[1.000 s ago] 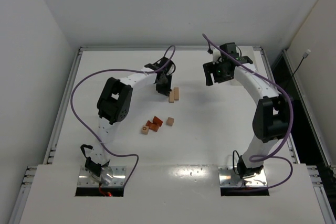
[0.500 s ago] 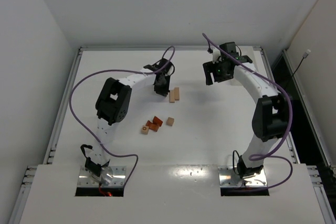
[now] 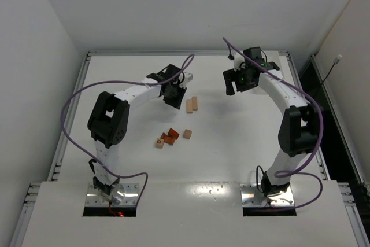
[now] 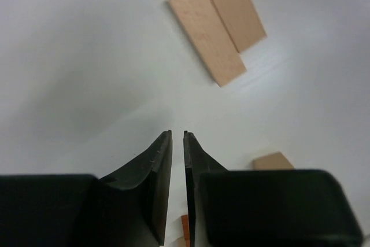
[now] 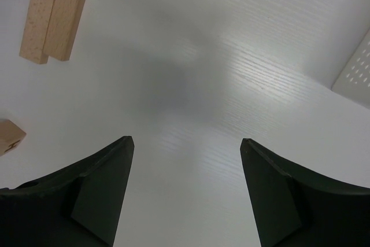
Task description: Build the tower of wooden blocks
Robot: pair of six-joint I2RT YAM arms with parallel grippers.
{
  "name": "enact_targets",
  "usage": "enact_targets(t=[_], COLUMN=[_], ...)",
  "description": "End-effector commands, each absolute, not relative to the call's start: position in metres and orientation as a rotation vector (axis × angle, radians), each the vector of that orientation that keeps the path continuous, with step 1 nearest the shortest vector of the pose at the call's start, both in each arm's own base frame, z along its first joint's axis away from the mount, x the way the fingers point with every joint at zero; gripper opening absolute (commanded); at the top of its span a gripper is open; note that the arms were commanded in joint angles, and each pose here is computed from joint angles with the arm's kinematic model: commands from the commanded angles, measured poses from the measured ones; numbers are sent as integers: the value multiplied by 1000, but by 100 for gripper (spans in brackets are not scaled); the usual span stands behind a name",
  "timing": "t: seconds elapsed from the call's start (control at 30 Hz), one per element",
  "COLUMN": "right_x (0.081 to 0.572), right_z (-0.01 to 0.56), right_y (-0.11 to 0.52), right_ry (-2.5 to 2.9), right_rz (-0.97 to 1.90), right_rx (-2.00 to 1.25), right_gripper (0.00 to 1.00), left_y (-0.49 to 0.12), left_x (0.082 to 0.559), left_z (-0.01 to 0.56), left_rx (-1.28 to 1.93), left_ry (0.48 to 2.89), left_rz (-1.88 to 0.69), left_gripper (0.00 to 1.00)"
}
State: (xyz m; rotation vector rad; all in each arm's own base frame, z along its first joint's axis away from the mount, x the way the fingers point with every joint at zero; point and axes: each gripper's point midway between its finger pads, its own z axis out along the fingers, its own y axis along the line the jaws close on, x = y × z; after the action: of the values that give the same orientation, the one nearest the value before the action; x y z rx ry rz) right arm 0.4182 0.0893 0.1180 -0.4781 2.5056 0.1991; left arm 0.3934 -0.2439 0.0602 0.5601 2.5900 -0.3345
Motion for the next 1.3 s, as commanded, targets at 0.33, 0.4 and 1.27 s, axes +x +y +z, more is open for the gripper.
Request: enact_targets(t=[0.33, 0.4, 1.27], right_x=[419, 420, 422], right_z=[138, 138, 141], right_y=[81, 79, 33], right_ry=[2416, 2418, 2454], right_rz=[256, 243, 181], right_rx=[-551, -547, -404], right_gripper=[77, 77, 82], left_y=[-293, -297, -321], left_x=[351, 349, 351], left_z=[78, 76, 28], left_rx=[1402, 1448, 1633], left_ry=[2263, 2242, 2180], left_rz=[-617, -613, -569], left_gripper=[12, 12, 24])
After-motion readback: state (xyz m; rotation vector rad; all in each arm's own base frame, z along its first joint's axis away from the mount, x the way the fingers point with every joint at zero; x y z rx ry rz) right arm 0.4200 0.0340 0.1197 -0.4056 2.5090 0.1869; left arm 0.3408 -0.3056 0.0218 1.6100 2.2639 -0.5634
